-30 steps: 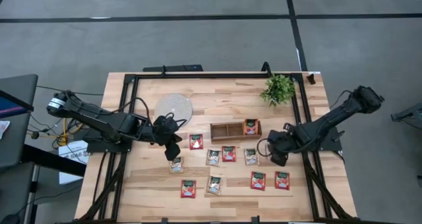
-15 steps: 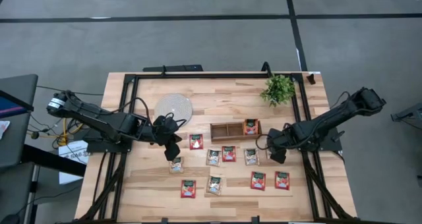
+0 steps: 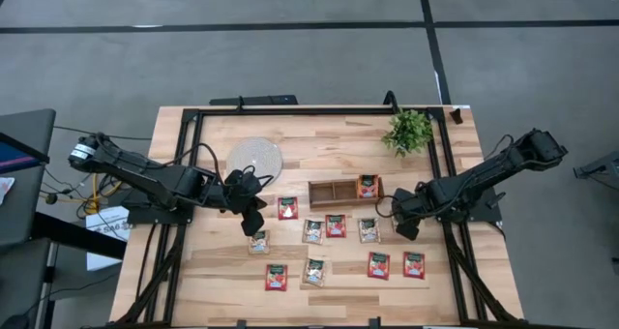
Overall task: Pick & Place Tea
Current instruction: Put the brown tea bag into the middle section of the wooden organizer
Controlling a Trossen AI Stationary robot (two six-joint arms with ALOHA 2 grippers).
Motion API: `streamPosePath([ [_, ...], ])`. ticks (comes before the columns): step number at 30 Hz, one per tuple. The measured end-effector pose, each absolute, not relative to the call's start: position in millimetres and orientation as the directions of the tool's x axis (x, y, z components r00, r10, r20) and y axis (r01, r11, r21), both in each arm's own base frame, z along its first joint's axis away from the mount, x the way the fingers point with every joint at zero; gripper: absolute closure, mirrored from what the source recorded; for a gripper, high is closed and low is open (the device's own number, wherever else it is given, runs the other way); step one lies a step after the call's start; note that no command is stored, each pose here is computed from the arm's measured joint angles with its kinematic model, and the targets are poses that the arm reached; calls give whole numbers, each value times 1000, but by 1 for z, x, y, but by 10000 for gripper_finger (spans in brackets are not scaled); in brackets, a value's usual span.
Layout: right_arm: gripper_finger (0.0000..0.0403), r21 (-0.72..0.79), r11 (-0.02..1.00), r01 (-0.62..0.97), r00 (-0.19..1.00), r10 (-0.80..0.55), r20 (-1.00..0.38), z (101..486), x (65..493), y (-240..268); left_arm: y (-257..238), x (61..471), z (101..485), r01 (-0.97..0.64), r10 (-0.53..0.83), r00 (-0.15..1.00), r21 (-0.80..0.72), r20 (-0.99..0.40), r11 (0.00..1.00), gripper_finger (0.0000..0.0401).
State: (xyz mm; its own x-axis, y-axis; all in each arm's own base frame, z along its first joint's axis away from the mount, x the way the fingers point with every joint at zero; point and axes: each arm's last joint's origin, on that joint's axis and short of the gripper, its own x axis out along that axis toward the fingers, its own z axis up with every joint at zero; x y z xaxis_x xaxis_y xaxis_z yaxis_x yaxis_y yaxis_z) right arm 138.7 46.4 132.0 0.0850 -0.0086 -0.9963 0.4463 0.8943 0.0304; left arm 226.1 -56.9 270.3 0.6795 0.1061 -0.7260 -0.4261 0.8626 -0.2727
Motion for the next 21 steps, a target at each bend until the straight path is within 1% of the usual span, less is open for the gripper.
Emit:
streamPosePath([
  [4,388,26,894,447,77,-10,-997,132,138,46,-57,226,270,-426,106,680,-273,-726,862,401],
  [5,395,28,894,447,78,-8,-997,132,138,46,-57,226,270,-426,106,680,-273,-726,862,401],
  [9,394,30,884,466,73,-5,-997,133,138,46,-57,226,270,-427,106,680,-274,-726,862,401],
  [12,401,22,884,467,44,2,-999,136,137,47,-57,226,270,-427,106,681,-275,-725,861,401],
  [17,402,11,888,460,35,-6,-999,150,141,52,-57,228,272,-420,101,698,-291,-709,860,401],
  [21,402,18,898,440,51,-5,-999,167,147,59,-58,230,274,-410,96,715,-305,-692,859,401],
])
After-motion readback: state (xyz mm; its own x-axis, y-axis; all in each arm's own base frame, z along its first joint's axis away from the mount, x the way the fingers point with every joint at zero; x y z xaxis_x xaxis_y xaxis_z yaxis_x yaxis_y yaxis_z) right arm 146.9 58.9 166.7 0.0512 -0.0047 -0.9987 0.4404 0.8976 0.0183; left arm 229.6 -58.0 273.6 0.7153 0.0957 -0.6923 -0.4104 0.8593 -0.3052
